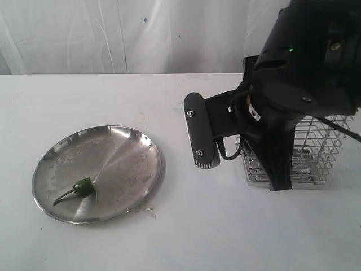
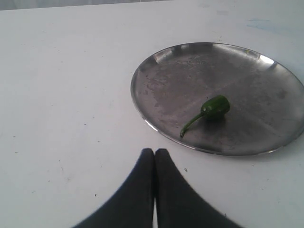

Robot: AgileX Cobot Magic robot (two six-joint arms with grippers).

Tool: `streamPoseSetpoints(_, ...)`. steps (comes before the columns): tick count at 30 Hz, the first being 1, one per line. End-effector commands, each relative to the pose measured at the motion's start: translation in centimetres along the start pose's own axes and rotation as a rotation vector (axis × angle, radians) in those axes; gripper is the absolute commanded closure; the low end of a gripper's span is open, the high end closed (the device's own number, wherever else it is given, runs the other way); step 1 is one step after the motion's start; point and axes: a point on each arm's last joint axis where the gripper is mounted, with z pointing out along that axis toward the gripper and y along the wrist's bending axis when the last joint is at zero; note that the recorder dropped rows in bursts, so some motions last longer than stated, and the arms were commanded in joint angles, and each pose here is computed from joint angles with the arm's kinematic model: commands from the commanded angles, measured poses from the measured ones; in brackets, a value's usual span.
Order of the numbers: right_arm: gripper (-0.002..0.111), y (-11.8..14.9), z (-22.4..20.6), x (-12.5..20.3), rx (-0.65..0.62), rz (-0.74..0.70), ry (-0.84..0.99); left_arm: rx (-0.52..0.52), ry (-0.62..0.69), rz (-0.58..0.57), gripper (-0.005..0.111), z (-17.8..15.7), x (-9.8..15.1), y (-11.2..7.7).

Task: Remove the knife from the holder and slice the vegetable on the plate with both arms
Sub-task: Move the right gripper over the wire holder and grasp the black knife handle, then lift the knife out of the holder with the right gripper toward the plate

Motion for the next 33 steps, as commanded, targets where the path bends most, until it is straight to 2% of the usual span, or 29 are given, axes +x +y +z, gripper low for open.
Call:
streamPoseSetpoints(1, 0.108, -0.2, -1.7, 0.9, 0.035, 0.038, -0.024, 0.001, -0.006, -0.004, 0.107, 0.0, 0.0, 0.0)
streamPoseSetpoints(13, 0.108, -0.1, -3.3, 1.7, 0.035, 0.087, -0.069, 0.001, -0.006, -0.004, 0.107, 0.0, 0.0, 0.0)
streamPoseSetpoints(22, 0.108, -0.5, -7.7, 4.0, 0.132, 0.201, -0.179, 0.001, -0.006, -0.004, 0.107, 0.0, 0.0, 0.0)
streamPoseSetpoints(33, 0.108, 0.5, -11.6, 5.3, 0.169, 0.286, -0.375, 0.001, -0.006, -0.004, 0.107, 0.0, 0.0, 0.0)
